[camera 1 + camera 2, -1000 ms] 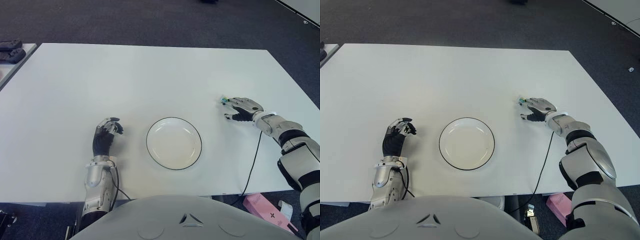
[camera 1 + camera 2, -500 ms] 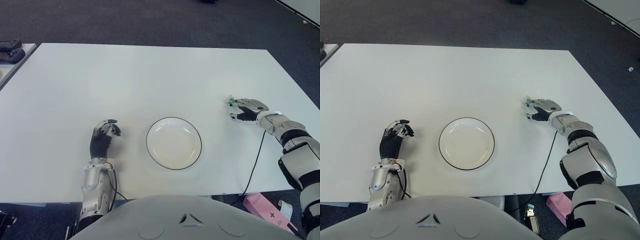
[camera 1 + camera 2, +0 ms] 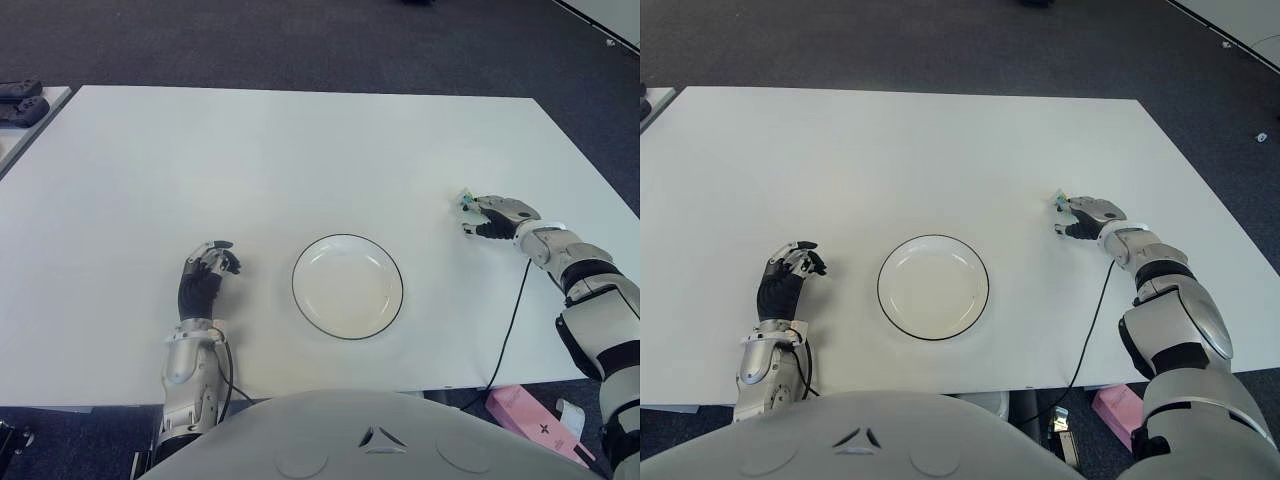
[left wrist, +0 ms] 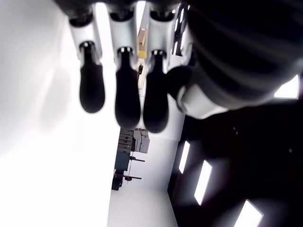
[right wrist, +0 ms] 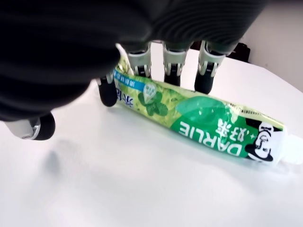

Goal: Put the toothpaste on the table into the plate.

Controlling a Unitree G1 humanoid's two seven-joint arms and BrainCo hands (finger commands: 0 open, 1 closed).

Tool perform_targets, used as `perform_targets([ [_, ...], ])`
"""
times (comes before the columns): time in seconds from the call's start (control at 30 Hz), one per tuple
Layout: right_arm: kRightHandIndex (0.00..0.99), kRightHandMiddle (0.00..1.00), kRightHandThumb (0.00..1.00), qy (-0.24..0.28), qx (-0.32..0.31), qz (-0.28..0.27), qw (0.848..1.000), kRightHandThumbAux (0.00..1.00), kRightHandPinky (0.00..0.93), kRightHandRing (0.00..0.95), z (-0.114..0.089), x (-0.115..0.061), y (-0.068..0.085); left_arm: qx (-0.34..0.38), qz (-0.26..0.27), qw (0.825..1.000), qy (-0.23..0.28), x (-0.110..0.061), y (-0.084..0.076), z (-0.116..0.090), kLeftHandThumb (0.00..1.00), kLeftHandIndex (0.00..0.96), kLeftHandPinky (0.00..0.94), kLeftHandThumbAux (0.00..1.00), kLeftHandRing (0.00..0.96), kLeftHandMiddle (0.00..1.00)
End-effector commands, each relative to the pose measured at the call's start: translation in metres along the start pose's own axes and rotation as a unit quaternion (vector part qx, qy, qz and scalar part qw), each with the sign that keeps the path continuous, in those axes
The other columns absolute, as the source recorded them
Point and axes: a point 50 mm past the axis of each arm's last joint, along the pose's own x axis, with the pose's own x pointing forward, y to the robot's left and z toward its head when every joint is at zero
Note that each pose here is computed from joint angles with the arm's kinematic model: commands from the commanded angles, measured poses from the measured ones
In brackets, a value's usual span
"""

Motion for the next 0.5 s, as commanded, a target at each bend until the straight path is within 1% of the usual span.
perform_targets([
  [0.03,0.000,0.000,0.538,-0.018,-0.001,-0.081,0.997,0.250,0.000,0.000,0.002,-0.001,-0.012,-0.003,0.004,1.000,0.023,-0.002,-0.001,-0.007,0.700,0.434,0.573,0.719,0.588,0.608],
  [0.13,0.000,0.000,0.540,-0.023,-0.002,-0.152,0.988,0.247,0.000,0.000,0.004,-0.004,-0.011,0.000,0.002,1.000,0.026,-0.001,-0.001,-0.008,0.700,0.434,0.570,0.719,0.587,0.608],
  [0.17,0.000,0.000,0.540,-0.027,0.000,-0.184,0.983,0.245,0.000,0.000,0.005,-0.006,-0.012,-0.001,0.002,1.000,0.027,0.000,-0.001,-0.008,0.700,0.434,0.569,0.720,0.587,0.608],
  [0.23,0.000,0.000,0.543,-0.032,0.003,-0.222,0.975,0.241,0.000,0.000,0.006,-0.008,-0.013,-0.003,0.004,1.000,0.029,0.000,-0.001,-0.008,0.701,0.434,0.569,0.719,0.586,0.608],
  [0.37,0.000,0.000,0.550,-0.039,0.001,-0.284,0.958,0.238,0.000,0.000,0.007,-0.012,-0.016,-0.006,0.005,1.000,0.027,0.001,-0.002,-0.008,0.702,0.434,0.574,0.719,0.585,0.606],
  [0.5,0.000,0.000,0.556,-0.042,-0.005,-0.334,0.942,0.237,0.000,0.000,0.008,-0.015,-0.019,-0.003,0.001,1.000,0.024,0.001,-0.002,-0.007,0.702,0.434,0.573,0.719,0.584,0.606],
])
